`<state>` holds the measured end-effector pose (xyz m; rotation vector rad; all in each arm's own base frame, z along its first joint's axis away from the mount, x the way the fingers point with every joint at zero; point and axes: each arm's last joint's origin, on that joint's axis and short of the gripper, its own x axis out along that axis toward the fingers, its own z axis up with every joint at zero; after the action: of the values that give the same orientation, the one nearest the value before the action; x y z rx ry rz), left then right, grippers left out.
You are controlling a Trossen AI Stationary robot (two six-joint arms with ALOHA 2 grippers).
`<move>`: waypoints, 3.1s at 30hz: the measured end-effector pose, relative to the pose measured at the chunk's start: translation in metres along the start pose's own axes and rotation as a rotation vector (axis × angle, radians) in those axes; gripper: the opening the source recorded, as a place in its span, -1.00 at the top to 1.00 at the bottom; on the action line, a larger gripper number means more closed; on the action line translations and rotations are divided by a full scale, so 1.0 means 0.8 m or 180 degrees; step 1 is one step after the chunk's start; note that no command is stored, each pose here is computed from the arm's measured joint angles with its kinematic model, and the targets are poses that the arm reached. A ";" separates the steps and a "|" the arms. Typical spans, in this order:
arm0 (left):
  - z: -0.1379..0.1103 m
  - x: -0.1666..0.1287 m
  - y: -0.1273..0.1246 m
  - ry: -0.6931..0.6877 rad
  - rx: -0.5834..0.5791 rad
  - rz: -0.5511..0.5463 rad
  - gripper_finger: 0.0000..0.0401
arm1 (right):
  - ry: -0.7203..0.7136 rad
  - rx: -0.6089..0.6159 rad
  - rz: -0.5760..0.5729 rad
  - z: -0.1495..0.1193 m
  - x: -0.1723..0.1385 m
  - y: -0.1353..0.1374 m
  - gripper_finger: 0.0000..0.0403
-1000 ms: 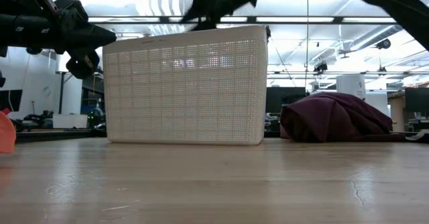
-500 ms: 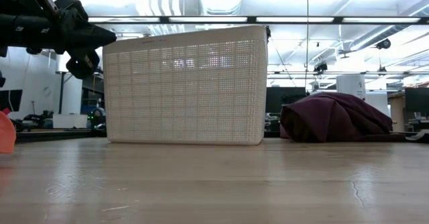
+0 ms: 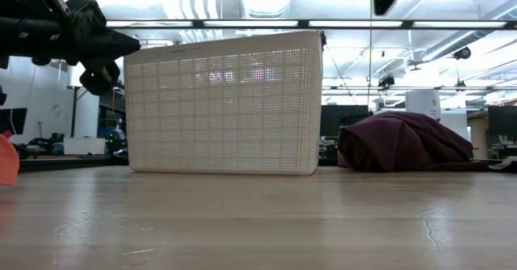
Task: Pick & place medical supplies in basket/bin
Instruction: Put the orange bandage into the bin
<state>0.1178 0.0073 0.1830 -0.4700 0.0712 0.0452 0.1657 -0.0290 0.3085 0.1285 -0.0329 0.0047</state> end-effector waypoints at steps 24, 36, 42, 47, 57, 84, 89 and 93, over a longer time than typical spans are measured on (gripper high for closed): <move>0.029 -0.004 -0.015 -0.0752 -0.0195 -0.0410 0.97 | -0.0205 0.0025 -0.0412 -0.163 -0.069 -0.012 0.84; 0.098 -0.018 -0.051 -0.1446 0.0434 -0.0647 0.50 | -0.0341 0.0292 -0.0908 -0.161 -0.071 -0.018 0.84; 0.162 -0.013 -0.083 -0.1434 0.1038 -0.0487 0.26 | -0.0318 0.0307 -0.0883 -0.162 -0.071 -0.018 0.84; 0.210 -0.007 -0.108 -0.0481 0.1459 -0.0255 0.25 | -0.0312 0.0299 -0.0885 -0.162 -0.071 -0.018 0.83; 0.265 0.022 -0.145 0.0919 0.1410 -0.0321 0.25 | -0.0281 0.0300 -0.0891 -0.163 -0.070 -0.018 0.83; 0.110 0.165 -0.194 0.3503 0.1280 -0.0686 0.23 | -0.0014 0.0291 -0.0940 -0.173 -0.070 -0.019 0.83; 0.069 0.163 -0.186 0.3920 0.1408 -0.0792 0.04 | 0.0048 0.0295 -0.0951 -0.175 -0.071 -0.019 0.83; 0.037 0.156 -0.181 0.4099 0.1459 -0.0868 -0.16 | 0.0179 0.0304 -0.0975 -0.180 -0.071 -0.020 0.83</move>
<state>0.2528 -0.1048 0.2647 0.0193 1.2523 -0.5416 0.1137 -0.0266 0.1617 0.2278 0.0434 -0.2964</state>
